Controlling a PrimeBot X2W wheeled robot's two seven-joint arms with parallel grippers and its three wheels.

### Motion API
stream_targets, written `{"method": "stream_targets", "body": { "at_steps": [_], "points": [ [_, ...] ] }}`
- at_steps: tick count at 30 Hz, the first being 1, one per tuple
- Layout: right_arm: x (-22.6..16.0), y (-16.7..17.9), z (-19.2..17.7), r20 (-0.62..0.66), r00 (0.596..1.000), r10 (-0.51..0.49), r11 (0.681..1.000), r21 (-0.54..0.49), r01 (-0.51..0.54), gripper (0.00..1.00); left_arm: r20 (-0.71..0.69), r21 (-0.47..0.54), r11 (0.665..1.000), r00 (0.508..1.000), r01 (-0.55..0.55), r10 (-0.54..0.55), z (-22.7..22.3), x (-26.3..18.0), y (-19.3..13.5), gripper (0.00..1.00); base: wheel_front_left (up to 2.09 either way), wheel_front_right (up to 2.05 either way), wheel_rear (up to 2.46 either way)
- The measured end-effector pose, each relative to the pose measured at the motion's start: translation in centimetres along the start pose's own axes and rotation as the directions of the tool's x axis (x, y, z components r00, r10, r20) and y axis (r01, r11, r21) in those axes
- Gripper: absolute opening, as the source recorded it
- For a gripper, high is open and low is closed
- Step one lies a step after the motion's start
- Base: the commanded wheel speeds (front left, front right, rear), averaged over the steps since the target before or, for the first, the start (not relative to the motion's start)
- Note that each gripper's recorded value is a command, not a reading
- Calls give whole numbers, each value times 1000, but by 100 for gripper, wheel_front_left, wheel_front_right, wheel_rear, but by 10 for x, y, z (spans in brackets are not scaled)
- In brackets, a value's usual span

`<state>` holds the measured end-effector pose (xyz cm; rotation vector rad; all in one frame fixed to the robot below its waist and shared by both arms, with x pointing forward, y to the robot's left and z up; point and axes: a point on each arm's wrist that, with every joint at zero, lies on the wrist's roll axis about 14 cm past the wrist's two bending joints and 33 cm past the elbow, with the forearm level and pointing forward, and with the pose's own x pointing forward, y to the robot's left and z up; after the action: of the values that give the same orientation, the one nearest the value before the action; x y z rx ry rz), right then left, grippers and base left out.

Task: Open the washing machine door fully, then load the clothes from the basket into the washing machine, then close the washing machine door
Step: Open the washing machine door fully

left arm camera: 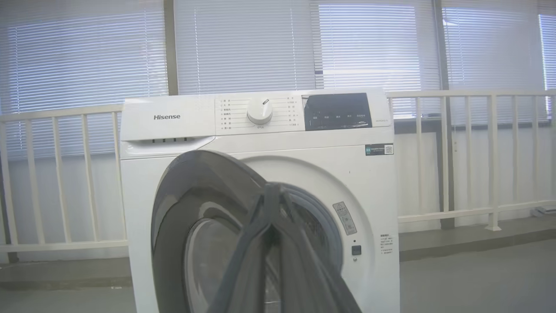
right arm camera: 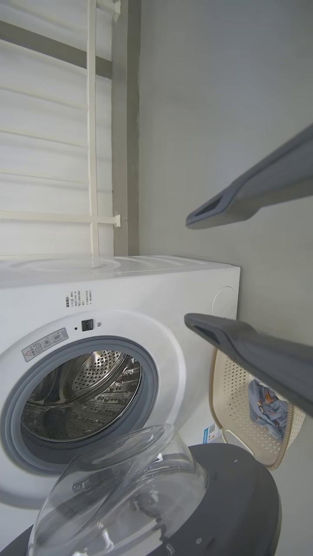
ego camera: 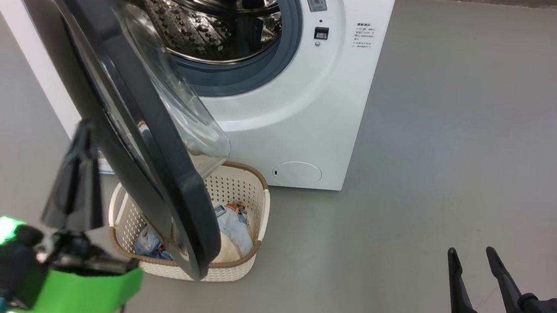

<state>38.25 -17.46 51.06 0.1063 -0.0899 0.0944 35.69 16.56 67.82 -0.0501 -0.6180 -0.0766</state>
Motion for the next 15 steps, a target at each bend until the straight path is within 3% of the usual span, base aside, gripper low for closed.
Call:
{"method": "stream_targets", "body": {
  "at_steps": [5,15],
  "points": [
    [-2,0,-3,-7,1000,-8,1000,1,8,100,81,-50,987,986,152,-148,26,14,-49,0,0,0,0],
    [-2,0,-7,-21,1000,-8,1000,-14,8,100,9,-199,925,944,324,-328,6,3,-117,0,0,0,0]
  ]
}}
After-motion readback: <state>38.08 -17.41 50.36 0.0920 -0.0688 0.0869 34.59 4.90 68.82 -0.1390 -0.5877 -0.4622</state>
